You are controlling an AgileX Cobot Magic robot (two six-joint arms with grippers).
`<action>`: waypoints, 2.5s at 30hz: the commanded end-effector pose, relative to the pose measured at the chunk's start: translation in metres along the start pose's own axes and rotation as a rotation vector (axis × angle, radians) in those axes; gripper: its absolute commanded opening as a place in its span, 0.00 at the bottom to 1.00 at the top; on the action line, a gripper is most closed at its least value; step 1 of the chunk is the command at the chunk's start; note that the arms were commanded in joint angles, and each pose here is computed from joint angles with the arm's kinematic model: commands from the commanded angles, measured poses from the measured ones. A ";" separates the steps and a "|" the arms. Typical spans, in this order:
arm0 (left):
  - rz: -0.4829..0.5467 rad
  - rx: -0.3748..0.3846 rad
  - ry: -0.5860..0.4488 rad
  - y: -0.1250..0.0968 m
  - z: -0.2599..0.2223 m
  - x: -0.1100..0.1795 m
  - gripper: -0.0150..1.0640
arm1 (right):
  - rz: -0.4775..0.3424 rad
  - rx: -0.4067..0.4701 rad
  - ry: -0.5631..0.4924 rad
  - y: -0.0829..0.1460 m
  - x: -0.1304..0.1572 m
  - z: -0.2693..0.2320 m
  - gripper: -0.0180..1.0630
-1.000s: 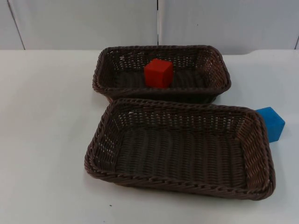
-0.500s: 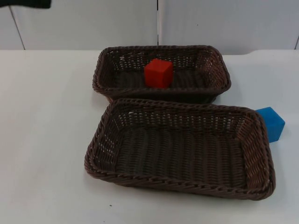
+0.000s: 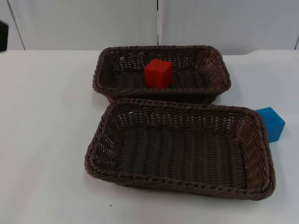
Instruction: Pick up one cube with the left hand and place it into the upper basket. Pick up one cube with the right hand and place it into the lower basket.
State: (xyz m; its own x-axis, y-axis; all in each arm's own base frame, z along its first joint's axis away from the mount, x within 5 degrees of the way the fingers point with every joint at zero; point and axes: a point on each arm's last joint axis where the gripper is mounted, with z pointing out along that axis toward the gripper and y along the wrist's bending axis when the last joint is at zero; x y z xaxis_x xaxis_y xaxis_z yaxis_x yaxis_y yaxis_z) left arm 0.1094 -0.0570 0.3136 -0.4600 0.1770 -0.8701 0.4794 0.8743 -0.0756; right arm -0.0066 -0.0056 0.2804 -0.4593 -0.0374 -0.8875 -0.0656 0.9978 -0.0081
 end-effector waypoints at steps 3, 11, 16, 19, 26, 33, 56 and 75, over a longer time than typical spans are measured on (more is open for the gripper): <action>0.008 -0.001 0.013 0.000 -0.002 0.008 0.74 | -0.001 0.001 -0.004 0.000 0.000 0.000 0.99; -0.002 0.003 0.004 -0.001 -0.002 0.007 0.74 | -0.001 0.001 -0.004 0.000 0.000 0.000 0.99; -0.003 0.005 0.006 -0.001 -0.002 0.007 0.74 | -0.001 0.001 -0.004 0.000 0.000 0.000 0.99; -0.004 0.006 0.006 -0.001 -0.002 0.007 0.74 | -0.001 0.001 -0.004 0.000 0.000 0.000 0.99; -0.004 0.006 0.006 -0.001 -0.002 0.007 0.74 | -0.001 0.001 -0.004 0.000 0.000 0.000 0.99; -0.004 0.006 0.006 -0.001 -0.002 0.007 0.74 | -0.001 0.001 -0.004 0.000 0.000 0.000 0.99; -0.005 0.007 0.009 -0.001 -0.002 0.007 0.74 | -0.020 0.011 0.100 0.001 -0.022 0.021 0.99; -0.003 0.007 0.018 -0.001 -0.002 0.008 0.74 | -0.028 -0.012 0.148 0.007 -0.069 0.097 0.99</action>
State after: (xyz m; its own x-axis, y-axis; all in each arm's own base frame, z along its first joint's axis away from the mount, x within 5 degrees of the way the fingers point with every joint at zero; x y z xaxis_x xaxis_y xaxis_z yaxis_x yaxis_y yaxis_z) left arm 0.1050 -0.0554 0.3086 -0.4729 0.1900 -0.8604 0.4823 0.8730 -0.0723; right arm 0.1043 0.0093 0.2939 -0.5968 -0.0707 -0.7993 -0.0907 0.9957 -0.0204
